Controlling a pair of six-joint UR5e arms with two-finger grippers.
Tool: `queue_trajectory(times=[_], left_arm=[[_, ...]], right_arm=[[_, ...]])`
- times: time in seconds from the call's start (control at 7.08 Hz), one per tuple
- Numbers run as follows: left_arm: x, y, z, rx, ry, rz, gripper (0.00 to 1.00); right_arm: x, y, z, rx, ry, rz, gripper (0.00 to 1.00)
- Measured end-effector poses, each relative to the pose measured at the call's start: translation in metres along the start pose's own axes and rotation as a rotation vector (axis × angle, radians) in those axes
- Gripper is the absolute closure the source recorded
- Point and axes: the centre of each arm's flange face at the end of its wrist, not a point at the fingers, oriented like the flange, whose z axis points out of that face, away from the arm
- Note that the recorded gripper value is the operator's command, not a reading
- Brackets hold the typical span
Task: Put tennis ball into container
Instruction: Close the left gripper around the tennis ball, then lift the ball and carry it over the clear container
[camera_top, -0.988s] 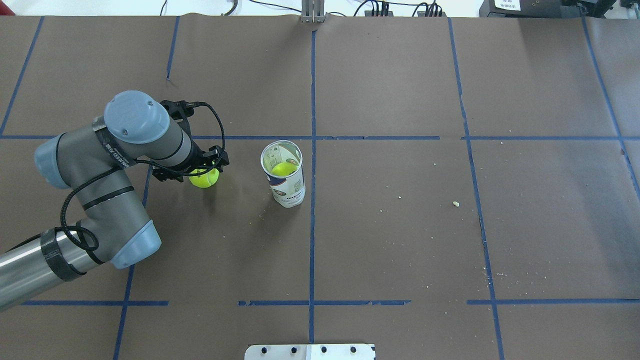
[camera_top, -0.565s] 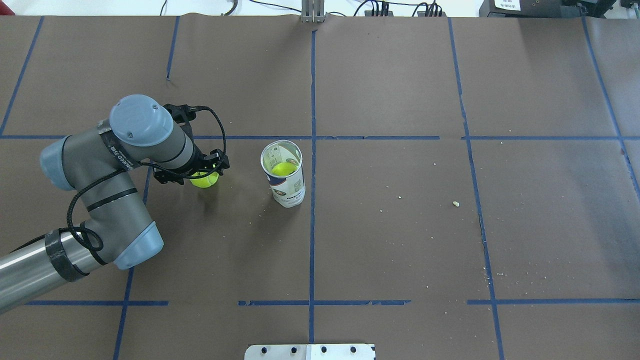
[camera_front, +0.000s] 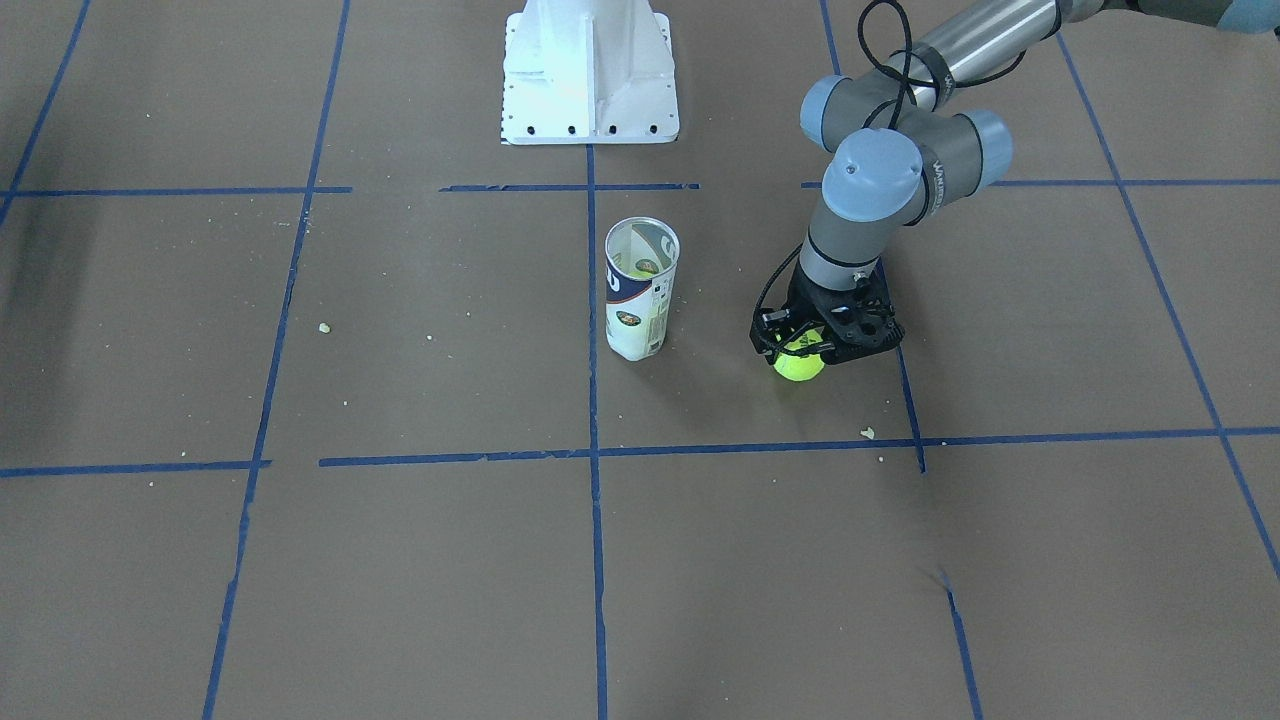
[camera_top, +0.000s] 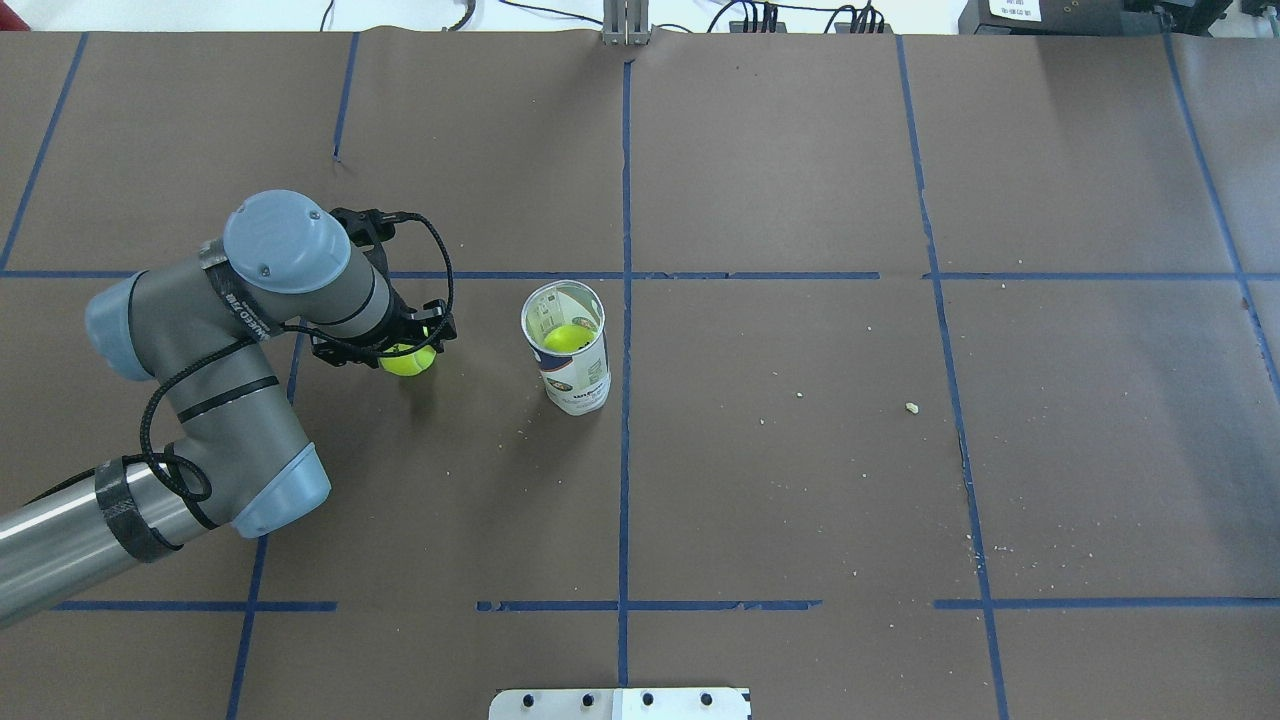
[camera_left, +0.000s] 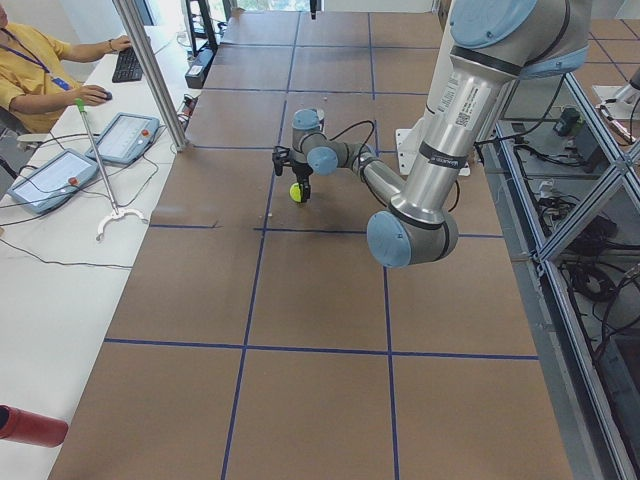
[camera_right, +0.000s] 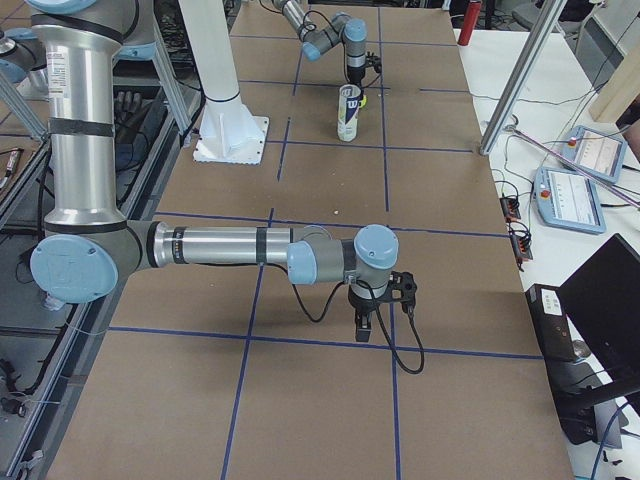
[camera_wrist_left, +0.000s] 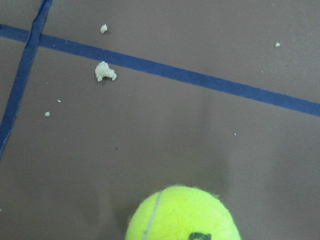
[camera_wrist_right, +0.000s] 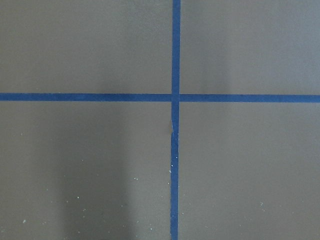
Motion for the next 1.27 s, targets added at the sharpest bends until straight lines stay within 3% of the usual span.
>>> queue_trajectory(times=[0.28, 0.56, 0.71, 0.99, 1.27], left_arm=[[0.010, -0.005, -0.021, 0.039, 0.047, -0.001, 1.00], [0.021, -0.013, -0.119, 0.100, 0.154, -0.061, 1.00], [0.024, -0.007, -0.170, 0.103, 0.205, -0.108, 1.00], [0.050, 0.012, -0.233, 0.051, 0.309, -0.233, 1.00], [0.109, 0.043, -0.250, -0.049, 0.341, -0.260, 1.00]], right_arm=[[0.000, 0.000, 0.000, 0.000, 0.000, 0.000, 0.00], [0.000, 0.000, 0.000, 0.000, 0.000, 0.000, 0.00], [0.000, 0.000, 0.000, 0.000, 0.000, 0.000, 0.00], [0.000, 0.000, 0.000, 0.000, 0.000, 0.000, 0.00], [0.000, 0.000, 0.000, 0.000, 0.000, 0.000, 0.00]])
